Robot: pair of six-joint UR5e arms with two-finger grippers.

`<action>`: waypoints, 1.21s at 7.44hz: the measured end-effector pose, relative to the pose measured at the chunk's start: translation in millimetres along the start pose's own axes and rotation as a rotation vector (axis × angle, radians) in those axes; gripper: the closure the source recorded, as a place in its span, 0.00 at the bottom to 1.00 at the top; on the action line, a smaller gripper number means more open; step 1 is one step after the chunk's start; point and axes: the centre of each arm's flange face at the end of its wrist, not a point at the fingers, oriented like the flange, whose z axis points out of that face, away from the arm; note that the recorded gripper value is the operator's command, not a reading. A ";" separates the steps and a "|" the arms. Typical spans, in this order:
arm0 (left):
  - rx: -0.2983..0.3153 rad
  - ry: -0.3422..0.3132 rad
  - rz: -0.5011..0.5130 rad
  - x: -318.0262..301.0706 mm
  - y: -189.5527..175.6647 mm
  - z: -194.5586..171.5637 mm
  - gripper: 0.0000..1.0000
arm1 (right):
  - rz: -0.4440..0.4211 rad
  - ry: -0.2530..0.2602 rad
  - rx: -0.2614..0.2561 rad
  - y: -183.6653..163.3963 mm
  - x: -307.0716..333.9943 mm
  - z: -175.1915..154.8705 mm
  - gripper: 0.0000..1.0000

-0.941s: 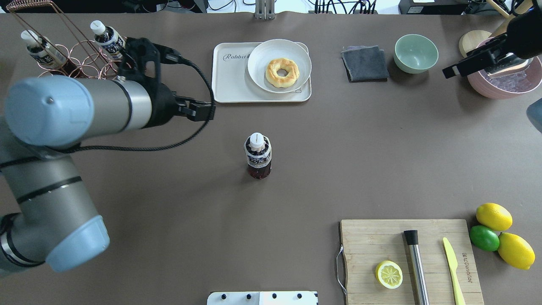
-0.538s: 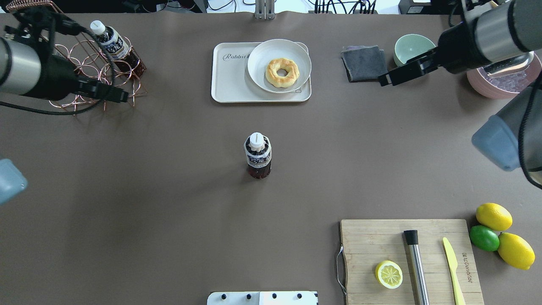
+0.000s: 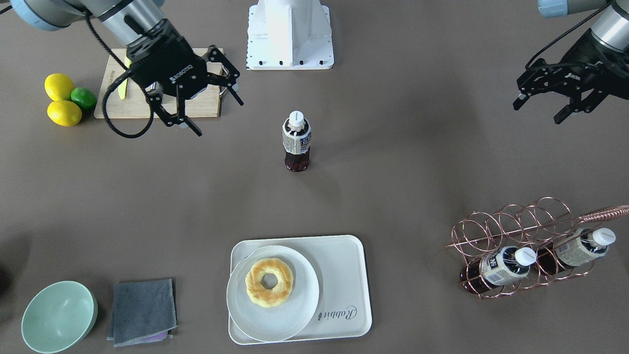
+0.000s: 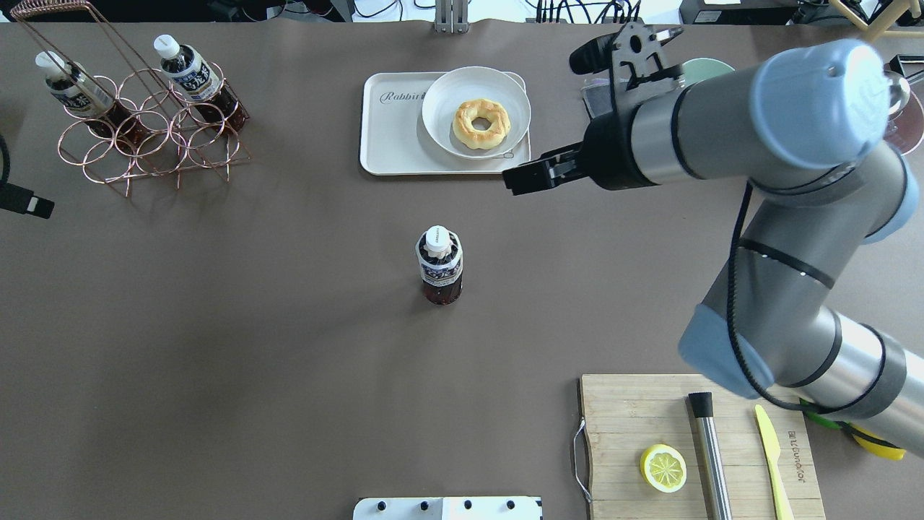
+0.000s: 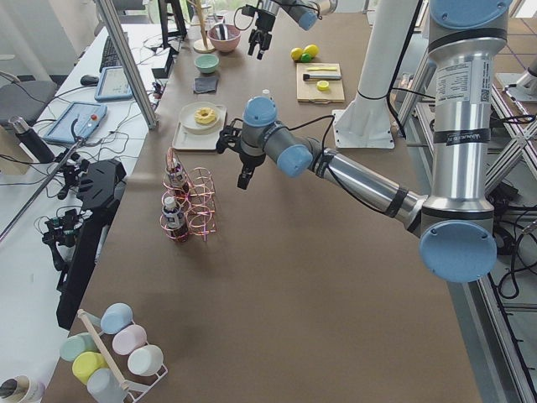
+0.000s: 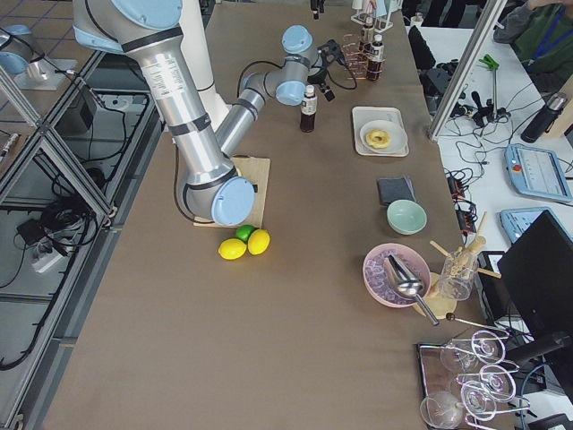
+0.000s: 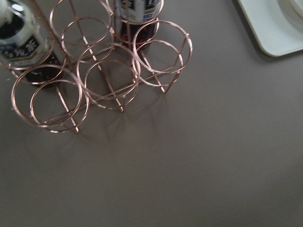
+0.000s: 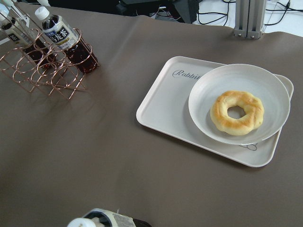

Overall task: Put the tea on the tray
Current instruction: 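Lower the right gripper onto the standing tea bottle and grasp it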

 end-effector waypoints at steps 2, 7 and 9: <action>-0.031 -0.038 0.028 -59.8 19.7 0.1 0.00 | 0.002 0.076 0.040 14.9 -70.9 33.3 0.00; -0.076 -0.089 0.007 -129.7 43.8 8.2 0.01 | -0.018 0.235 0.138 67.8 -147.2 89.6 0.05; -0.075 -0.102 -0.005 -146.4 51.1 3.1 0.01 | -0.019 0.273 0.154 69.9 -149.9 106.4 0.14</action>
